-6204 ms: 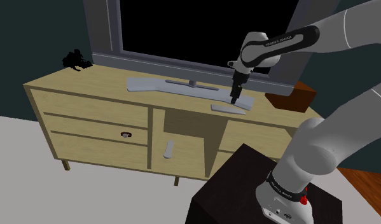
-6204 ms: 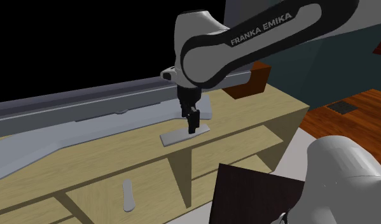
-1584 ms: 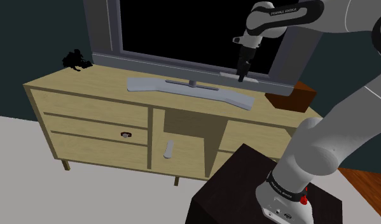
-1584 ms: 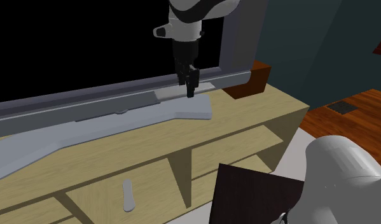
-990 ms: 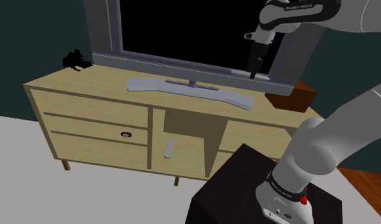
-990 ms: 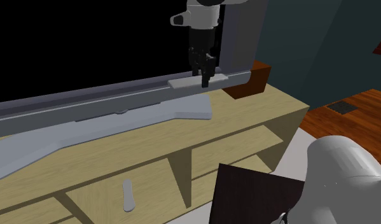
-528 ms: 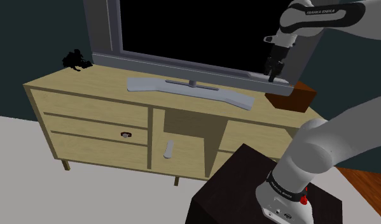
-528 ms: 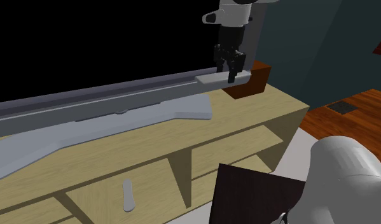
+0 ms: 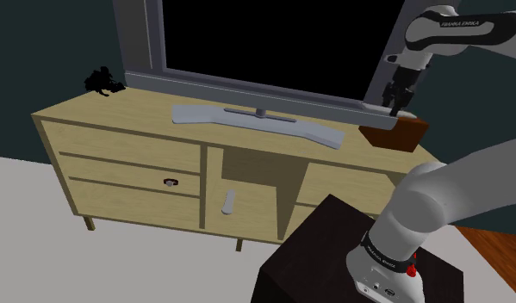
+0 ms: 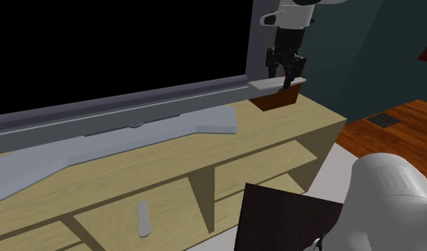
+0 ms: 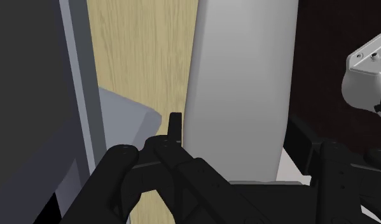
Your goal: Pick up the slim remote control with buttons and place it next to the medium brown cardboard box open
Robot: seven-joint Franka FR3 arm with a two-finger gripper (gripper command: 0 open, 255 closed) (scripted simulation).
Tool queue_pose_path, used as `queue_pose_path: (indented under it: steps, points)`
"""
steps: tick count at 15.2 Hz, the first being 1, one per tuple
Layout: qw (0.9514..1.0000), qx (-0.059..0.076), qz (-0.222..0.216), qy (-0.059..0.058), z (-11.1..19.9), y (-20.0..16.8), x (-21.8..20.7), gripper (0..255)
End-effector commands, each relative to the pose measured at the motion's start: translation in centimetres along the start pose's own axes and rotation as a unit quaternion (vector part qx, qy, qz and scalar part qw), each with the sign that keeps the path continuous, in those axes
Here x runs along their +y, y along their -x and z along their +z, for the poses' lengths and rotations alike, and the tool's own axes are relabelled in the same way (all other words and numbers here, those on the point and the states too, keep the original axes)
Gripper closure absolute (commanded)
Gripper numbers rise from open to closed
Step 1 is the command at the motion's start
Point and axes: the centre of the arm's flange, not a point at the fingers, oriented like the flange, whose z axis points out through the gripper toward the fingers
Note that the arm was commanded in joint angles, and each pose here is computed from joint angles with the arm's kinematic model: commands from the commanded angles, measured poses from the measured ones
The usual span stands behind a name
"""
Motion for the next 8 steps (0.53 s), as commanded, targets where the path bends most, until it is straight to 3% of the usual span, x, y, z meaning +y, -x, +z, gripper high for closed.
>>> queue_pose_path:
  steps: [1, 8]
  points:
    - [1.0000, 0.000, -0.001, 0.000, -0.2, 2.7, -0.2, 255]
    - [1.0000, 0.000, -0.001, 0.000, -0.3, 11.9, -0.9, 255]
